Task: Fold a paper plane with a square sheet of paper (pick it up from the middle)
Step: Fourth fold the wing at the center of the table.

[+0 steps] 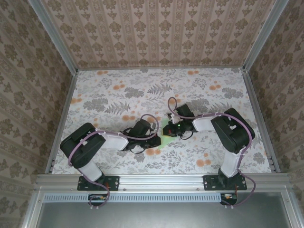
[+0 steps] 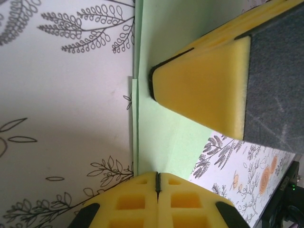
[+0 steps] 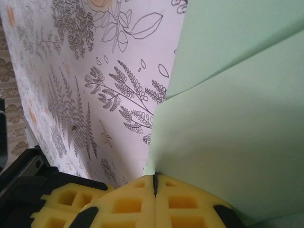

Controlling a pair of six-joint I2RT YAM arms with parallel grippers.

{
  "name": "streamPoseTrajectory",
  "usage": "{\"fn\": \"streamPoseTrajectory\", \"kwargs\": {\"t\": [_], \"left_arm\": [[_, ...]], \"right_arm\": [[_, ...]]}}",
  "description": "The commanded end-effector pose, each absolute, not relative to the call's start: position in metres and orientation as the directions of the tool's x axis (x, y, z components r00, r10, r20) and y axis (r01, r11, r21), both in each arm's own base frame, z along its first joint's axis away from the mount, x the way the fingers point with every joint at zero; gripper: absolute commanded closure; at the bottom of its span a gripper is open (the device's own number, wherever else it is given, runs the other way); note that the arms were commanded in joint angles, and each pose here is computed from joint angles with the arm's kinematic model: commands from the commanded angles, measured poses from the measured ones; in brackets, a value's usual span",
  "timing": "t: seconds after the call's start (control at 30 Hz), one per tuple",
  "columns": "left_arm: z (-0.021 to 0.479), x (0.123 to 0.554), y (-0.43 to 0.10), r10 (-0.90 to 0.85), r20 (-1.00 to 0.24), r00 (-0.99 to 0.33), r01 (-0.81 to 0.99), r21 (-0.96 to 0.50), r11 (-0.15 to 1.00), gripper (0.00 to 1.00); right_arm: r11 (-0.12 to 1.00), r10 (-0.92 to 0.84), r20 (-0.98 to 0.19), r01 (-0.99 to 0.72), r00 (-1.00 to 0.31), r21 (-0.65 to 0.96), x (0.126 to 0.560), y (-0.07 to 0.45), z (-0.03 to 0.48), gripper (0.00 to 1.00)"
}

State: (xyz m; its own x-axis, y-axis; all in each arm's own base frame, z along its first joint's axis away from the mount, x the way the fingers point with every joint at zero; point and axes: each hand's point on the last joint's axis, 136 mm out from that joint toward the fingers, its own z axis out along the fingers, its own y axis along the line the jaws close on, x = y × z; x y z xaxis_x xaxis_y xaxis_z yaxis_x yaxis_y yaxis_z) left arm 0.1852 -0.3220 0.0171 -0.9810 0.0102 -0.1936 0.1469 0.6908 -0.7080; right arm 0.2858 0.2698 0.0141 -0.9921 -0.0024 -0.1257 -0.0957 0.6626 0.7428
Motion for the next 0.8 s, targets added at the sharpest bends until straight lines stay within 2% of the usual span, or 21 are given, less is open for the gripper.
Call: {"fn": "streamPoseTrajectory", "kwargs": {"t": [0.0,0.57,0.77], "left_arm": [[-0.039,0.148,-0.272,-0.003,-0.018,-1.000,0.008,-0.554,0.832,1.00],[-0.048,0.136,-0.269,0.021,0.040,-0.999,-0.004,-0.545,0.839,1.00],[-0.045,0.140,-0.272,0.023,0.029,-0.999,0.003,-0.549,0.836,1.00]], "right_arm": [[0.693,0.055,-0.192,-0.101,-0.980,0.714,0.307,0.244,0.006,1.00],[0.713,0.317,-0.231,0.071,-0.920,0.698,0.401,0.164,0.005,1.00],[0.692,0.318,-0.299,0.005,-0.900,0.721,0.406,0.163,0.047,1.00]]}}
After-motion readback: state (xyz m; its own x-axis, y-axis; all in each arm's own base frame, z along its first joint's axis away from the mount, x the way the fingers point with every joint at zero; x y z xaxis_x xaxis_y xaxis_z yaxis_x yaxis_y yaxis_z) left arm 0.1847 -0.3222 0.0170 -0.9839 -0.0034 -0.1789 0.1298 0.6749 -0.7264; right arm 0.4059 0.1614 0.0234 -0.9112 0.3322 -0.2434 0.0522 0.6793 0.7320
